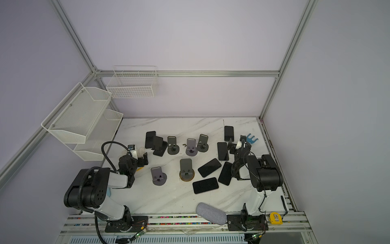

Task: Remove the phone from the phone stand
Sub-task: Reset both arms

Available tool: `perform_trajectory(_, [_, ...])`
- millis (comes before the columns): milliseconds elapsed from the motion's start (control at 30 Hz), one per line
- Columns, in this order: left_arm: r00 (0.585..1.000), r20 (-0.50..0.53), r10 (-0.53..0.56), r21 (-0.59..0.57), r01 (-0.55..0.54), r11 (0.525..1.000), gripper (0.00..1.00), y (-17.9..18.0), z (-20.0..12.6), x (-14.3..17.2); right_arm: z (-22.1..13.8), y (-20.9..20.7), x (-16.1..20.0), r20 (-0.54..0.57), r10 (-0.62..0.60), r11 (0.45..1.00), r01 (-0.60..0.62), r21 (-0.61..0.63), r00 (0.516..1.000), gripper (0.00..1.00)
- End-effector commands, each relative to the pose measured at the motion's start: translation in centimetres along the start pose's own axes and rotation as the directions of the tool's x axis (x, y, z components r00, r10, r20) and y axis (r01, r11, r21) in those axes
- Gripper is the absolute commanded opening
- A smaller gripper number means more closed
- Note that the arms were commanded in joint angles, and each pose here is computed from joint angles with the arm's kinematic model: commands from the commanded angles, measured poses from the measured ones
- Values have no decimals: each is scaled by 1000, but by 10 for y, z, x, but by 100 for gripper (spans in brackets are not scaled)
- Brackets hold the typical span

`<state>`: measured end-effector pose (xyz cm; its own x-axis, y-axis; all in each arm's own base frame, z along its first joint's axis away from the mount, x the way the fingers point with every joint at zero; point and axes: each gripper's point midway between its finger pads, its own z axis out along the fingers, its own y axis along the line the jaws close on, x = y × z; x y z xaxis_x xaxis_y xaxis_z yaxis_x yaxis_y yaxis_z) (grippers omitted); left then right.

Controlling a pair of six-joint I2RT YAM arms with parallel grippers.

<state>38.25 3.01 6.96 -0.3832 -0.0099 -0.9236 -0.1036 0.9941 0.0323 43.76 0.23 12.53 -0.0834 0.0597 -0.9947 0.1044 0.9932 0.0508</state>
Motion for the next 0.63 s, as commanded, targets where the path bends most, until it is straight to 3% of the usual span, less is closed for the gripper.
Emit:
perform_trajectory(0, [991, 130, 14, -13, -12, 1000, 100, 1, 3, -46, 0, 0, -10, 29, 0, 1000, 0, -2, 1000, 97])
perform_trajectory(600, [991, 131, 19, -17, -17, 1000, 100, 0, 3, -47, 0, 1, -10, 29, -5, 1000, 5, 0, 1000, 97])
